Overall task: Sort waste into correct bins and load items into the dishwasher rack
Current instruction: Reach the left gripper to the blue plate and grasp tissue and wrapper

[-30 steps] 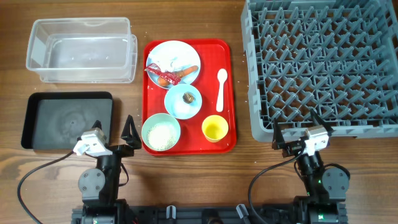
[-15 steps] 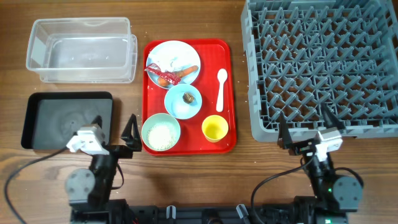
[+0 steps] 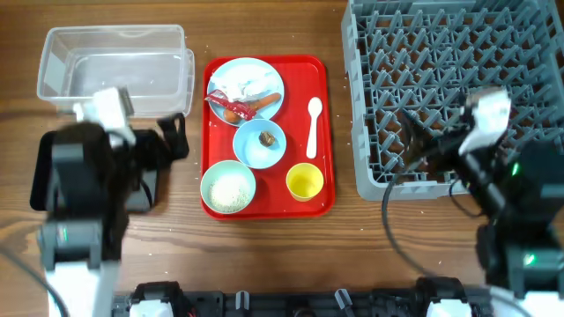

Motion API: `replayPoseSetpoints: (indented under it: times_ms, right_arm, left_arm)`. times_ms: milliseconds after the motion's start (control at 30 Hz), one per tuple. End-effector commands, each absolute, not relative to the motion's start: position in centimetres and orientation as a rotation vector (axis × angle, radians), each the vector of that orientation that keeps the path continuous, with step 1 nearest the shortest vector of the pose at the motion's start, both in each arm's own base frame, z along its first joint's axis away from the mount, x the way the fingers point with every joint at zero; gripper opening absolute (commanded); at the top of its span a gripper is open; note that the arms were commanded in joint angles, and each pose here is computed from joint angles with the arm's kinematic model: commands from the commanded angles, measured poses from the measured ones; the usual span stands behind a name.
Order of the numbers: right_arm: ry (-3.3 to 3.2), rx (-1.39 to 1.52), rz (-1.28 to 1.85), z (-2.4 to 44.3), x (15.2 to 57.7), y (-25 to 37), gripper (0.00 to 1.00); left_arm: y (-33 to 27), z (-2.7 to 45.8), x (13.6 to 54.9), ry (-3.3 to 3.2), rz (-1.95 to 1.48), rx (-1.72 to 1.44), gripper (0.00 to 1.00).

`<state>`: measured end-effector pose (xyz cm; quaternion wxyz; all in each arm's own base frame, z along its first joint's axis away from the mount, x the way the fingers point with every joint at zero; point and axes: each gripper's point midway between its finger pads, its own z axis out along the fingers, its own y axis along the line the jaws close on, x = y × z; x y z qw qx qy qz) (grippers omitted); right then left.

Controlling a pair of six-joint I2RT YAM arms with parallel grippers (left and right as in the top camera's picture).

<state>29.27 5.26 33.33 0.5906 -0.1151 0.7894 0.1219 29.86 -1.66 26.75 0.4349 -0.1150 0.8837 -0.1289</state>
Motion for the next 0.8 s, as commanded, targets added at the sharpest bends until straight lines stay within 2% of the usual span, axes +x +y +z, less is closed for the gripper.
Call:
replayPoseSetpoints:
  times_ms: [0,167,433,533,600,767]
  right_arm:
    - [1.934,-0.294,0.363,35.2,30.6,6.1,1.00]
    - [2.102,-0.260,0.405,33.3,33.0,6.0,1.00]
    - [2.342,-0.139,0.503,27.2,34.4,6.0,1.00]
    - [2.353,-0.146,0.501,26.8,34.4,6.0,1.00]
    - [2.354,-0.161,0.495,26.8,34.3,6.0,1.00]
    - [2.355,-0.160,0.496,26.8,34.3,6.0,1.00]
  left_arm:
    - [-2.4,27.1,32.5,2.382,-0.322,-0.271,1.00]
    - [-4.3,26.9,35.6,2.598,-0.305,-0.247,1.00]
    - [-8.3,23.7,42.3,2.582,-0.436,-0.185,1.00]
    - [-8.7,21.9,44.0,2.586,-0.452,-0.340,1.00]
    - [-8.7,19.0,44.7,2.630,-0.388,-0.494,1.00]
    - [-9.0,12.4,44.3,2.732,-0.161,-0.730,1.00]
